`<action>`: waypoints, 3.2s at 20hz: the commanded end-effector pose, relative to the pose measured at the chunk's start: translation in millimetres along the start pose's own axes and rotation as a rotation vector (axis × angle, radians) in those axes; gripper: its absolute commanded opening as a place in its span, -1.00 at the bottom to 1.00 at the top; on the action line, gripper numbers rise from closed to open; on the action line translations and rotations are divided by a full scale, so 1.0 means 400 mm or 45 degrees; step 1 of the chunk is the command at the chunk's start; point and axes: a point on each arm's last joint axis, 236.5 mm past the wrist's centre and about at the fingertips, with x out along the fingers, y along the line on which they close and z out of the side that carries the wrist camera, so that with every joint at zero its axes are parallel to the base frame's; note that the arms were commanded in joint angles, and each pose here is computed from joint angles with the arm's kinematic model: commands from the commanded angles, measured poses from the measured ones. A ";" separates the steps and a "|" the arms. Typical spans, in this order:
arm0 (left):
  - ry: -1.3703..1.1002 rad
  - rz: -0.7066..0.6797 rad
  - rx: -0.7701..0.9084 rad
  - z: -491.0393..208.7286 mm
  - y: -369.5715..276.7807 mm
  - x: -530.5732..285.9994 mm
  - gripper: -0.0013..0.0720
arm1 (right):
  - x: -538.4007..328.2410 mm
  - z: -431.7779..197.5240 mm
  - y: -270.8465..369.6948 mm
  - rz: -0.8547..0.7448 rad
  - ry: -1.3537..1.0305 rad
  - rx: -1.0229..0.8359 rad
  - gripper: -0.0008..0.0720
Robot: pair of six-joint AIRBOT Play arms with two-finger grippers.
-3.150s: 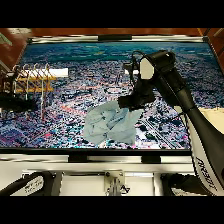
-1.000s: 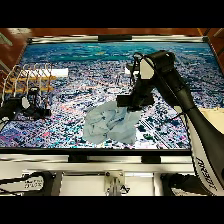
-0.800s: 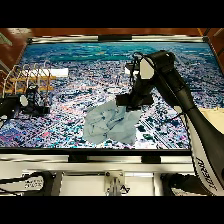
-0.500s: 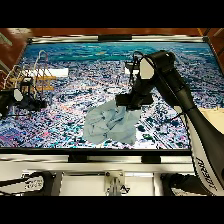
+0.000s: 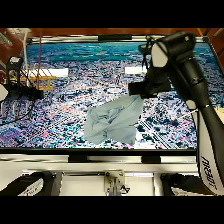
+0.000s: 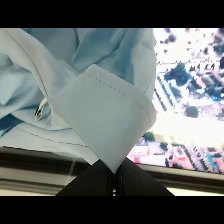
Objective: Fold the shirts.
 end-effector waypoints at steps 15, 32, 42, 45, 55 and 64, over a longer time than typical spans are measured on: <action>0.390 -0.778 0.809 -0.409 -0.445 -0.366 -0.82 | -0.054 0.048 -0.157 -0.178 -0.061 -0.009 -0.78; 0.262 -0.738 0.970 -0.468 -0.467 -0.182 -0.83 | -0.067 0.028 -0.043 -0.216 -0.091 -0.301 -0.78; 0.288 -0.812 0.990 -0.489 -0.509 -0.196 -0.83 | -0.080 0.035 -0.063 -0.268 -0.113 -0.297 -0.78; 0.312 -0.769 0.837 -0.463 -0.527 -0.137 -0.83 | -0.104 0.024 -0.043 -0.245 -0.143 -0.321 -0.78; 0.212 -0.818 0.694 -0.396 -0.600 -0.102 -0.83 | -0.166 -0.001 0.005 -0.280 -0.243 -0.390 -0.78; 0.334 -0.601 0.763 -0.455 -0.447 -0.176 -0.83 | -0.185 0.019 -0.043 -0.399 -0.288 -0.320 -0.78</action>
